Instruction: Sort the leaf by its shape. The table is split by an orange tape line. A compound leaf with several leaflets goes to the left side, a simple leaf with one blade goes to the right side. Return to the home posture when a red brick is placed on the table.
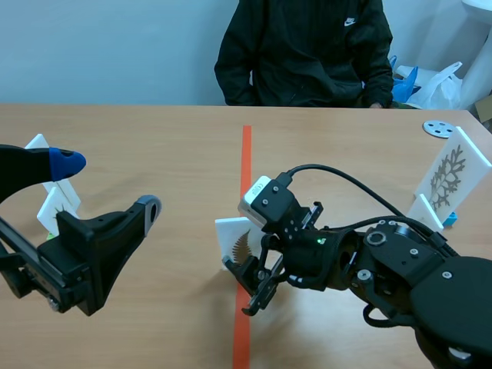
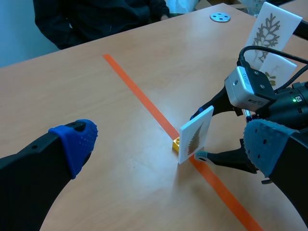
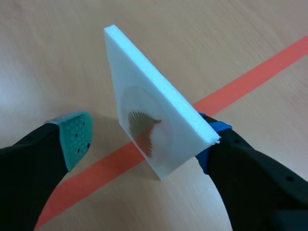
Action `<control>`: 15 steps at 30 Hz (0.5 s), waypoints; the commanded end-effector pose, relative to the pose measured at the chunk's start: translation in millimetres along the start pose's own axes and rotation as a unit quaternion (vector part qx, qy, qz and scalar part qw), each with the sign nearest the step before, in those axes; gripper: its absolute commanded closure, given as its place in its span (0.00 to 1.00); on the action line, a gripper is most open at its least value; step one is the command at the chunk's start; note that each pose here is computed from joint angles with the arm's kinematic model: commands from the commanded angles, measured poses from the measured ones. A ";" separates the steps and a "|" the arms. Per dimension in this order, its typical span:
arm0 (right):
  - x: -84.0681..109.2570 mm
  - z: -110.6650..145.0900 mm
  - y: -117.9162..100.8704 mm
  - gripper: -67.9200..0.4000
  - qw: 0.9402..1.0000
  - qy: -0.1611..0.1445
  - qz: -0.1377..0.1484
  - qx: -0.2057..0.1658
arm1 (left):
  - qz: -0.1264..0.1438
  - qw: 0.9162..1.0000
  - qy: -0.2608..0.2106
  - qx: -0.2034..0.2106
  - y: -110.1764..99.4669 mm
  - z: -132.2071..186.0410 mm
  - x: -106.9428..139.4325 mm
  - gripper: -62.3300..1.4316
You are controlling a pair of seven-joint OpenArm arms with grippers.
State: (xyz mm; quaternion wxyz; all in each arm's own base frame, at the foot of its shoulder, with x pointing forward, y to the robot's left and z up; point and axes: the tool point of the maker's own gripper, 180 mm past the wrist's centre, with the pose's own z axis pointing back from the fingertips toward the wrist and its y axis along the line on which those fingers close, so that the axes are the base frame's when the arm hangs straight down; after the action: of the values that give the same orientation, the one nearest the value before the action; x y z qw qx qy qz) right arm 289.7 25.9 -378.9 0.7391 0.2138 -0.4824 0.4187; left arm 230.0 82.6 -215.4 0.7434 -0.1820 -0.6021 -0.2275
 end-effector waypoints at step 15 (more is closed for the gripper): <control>12.8 0.4 -10.5 0.65 1.000 -0.016 0.006 -0.012 | 0.003 1.000 -0.012 0.001 1.1 0.1 5.4 0.00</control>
State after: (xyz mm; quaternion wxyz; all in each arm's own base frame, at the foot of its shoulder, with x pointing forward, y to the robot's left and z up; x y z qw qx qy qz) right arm 290.4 25.4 -379.0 0.7397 0.2117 -0.4832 0.4177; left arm 230.0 82.6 -215.4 0.7434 -0.1820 -0.6021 -0.2275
